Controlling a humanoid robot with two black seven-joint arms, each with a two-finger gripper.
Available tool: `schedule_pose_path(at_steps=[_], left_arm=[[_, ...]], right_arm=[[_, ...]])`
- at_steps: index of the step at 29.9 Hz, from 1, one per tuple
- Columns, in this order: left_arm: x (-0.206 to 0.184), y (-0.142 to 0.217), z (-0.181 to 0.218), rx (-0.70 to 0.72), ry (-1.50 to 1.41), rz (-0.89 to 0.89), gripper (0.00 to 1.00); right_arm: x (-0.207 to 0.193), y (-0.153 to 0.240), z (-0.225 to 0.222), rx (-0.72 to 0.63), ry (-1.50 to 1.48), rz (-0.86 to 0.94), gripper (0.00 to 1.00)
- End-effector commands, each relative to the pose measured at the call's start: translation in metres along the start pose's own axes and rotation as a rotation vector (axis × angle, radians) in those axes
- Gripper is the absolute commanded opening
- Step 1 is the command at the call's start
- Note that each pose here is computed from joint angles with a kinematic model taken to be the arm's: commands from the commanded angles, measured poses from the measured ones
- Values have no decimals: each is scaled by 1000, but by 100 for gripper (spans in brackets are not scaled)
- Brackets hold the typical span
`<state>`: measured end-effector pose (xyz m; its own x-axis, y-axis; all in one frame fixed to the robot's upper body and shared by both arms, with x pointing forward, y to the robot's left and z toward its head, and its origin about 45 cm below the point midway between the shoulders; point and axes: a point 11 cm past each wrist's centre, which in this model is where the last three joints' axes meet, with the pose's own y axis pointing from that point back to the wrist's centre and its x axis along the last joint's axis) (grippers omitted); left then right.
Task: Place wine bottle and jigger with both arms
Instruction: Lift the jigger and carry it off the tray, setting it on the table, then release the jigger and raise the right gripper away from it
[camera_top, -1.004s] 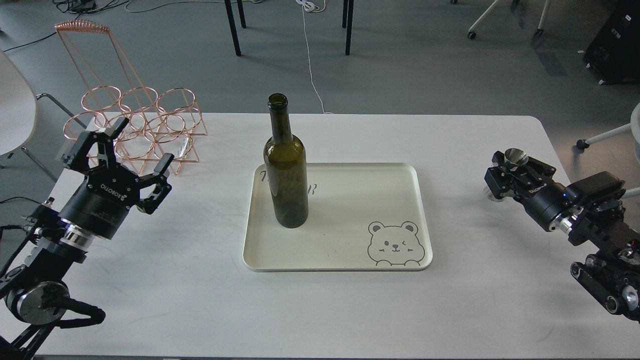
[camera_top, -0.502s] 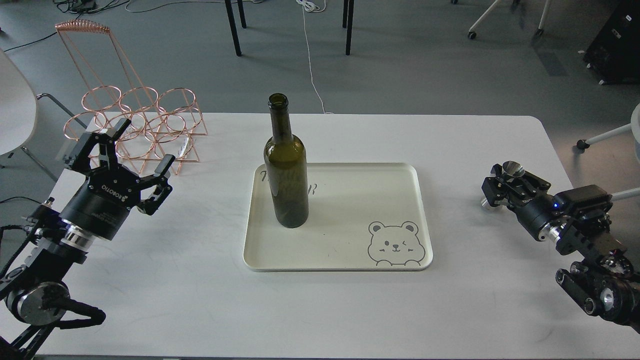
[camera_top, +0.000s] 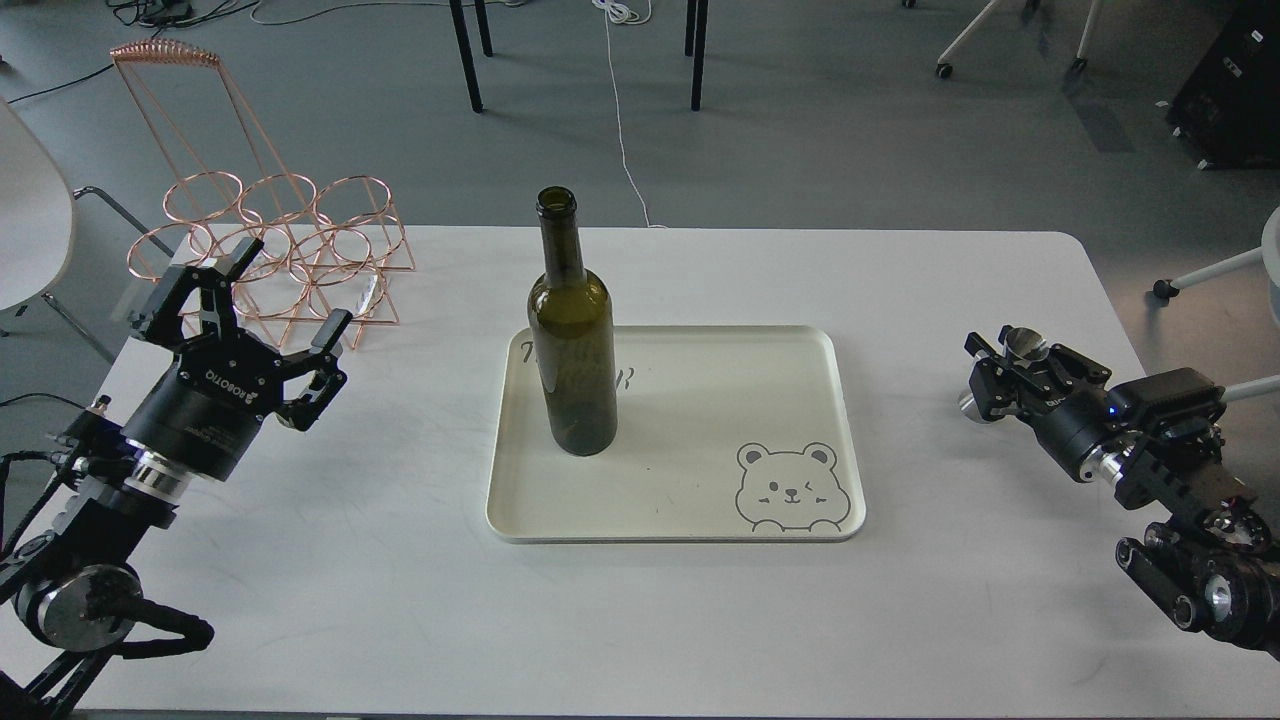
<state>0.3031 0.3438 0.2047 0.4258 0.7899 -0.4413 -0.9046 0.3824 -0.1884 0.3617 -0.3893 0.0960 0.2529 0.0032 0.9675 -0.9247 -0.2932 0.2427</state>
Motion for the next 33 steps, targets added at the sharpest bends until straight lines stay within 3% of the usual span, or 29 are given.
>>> schedule_pose_path(at_steps=[1, 5, 17, 22, 26, 33], left_arm=[[0, 0, 0, 0, 2, 0, 98], [0, 0, -1, -1, 3, 0, 98], [-1, 1, -3, 3, 5, 0, 98], [-2, 0, -4, 1, 12, -1, 98], [-2, 0, -5, 1, 13, -1, 98], [-3, 0, -5, -1, 15, -1, 98]], right_arm=[[0, -1, -3, 10, -1, -1, 90], [-4, 2, -9, 33, -1, -9, 95], [-3, 79, 34, 39, 65, -118, 96], [0, 110, 27, 75, 14, -137, 97], [28, 112, -8, 118, -197, -40, 97], [130, 92, -52, 180, -671, 148, 97]])
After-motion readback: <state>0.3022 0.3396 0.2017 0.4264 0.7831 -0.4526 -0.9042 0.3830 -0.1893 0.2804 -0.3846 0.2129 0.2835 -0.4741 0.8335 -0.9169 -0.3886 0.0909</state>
